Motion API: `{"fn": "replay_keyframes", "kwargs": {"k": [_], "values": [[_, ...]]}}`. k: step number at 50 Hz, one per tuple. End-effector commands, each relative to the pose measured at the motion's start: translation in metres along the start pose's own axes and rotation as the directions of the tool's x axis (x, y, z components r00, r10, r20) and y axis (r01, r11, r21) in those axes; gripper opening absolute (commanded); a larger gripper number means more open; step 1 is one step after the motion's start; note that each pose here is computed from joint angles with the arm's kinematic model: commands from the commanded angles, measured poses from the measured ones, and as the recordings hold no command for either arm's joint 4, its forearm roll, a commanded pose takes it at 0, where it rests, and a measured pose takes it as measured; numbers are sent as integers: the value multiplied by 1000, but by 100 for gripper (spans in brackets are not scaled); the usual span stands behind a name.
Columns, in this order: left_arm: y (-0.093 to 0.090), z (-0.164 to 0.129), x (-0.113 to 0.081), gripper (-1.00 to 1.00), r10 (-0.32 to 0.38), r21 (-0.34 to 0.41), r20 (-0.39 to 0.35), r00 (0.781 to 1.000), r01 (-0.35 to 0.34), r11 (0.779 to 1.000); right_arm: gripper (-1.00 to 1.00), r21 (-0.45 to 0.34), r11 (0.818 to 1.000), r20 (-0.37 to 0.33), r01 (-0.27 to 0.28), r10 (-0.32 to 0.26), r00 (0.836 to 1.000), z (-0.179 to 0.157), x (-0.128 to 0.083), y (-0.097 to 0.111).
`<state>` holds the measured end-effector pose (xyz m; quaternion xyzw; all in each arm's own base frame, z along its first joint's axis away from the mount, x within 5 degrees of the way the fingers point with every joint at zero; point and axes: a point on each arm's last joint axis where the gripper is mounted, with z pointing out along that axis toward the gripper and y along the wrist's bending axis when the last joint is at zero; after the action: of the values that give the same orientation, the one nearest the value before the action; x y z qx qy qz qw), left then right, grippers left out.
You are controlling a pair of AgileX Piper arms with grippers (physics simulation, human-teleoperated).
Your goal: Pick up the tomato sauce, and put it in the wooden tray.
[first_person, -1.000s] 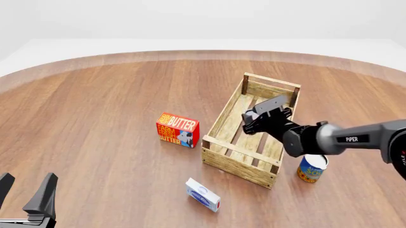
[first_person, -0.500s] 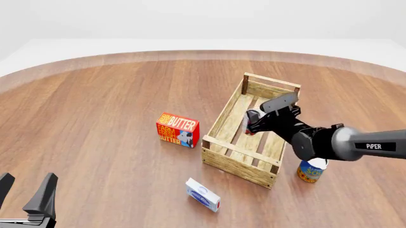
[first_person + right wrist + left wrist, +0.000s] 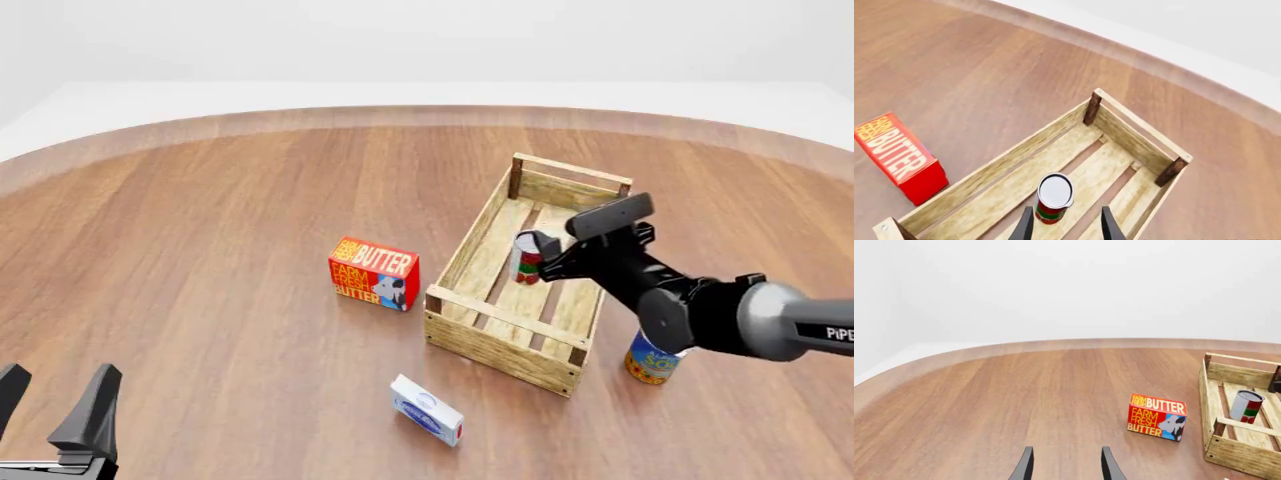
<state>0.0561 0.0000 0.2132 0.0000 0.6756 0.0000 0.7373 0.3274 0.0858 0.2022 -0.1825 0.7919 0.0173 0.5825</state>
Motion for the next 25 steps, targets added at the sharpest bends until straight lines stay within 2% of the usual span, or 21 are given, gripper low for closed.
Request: {"fn": "replay_keyframes", "kwargs": {"k": [1, 25], "values": [[0, 0, 0, 100, 0, 0, 0, 1000, 0, 1000, 100, 3, 1000, 23, 1, -2, 1000, -17, -4, 0], [0, 0, 0, 100, 0, 0, 0, 1000, 0, 1000, 100, 32, 999, 56, -9, 7, 998, -55, 1, -6]]}}
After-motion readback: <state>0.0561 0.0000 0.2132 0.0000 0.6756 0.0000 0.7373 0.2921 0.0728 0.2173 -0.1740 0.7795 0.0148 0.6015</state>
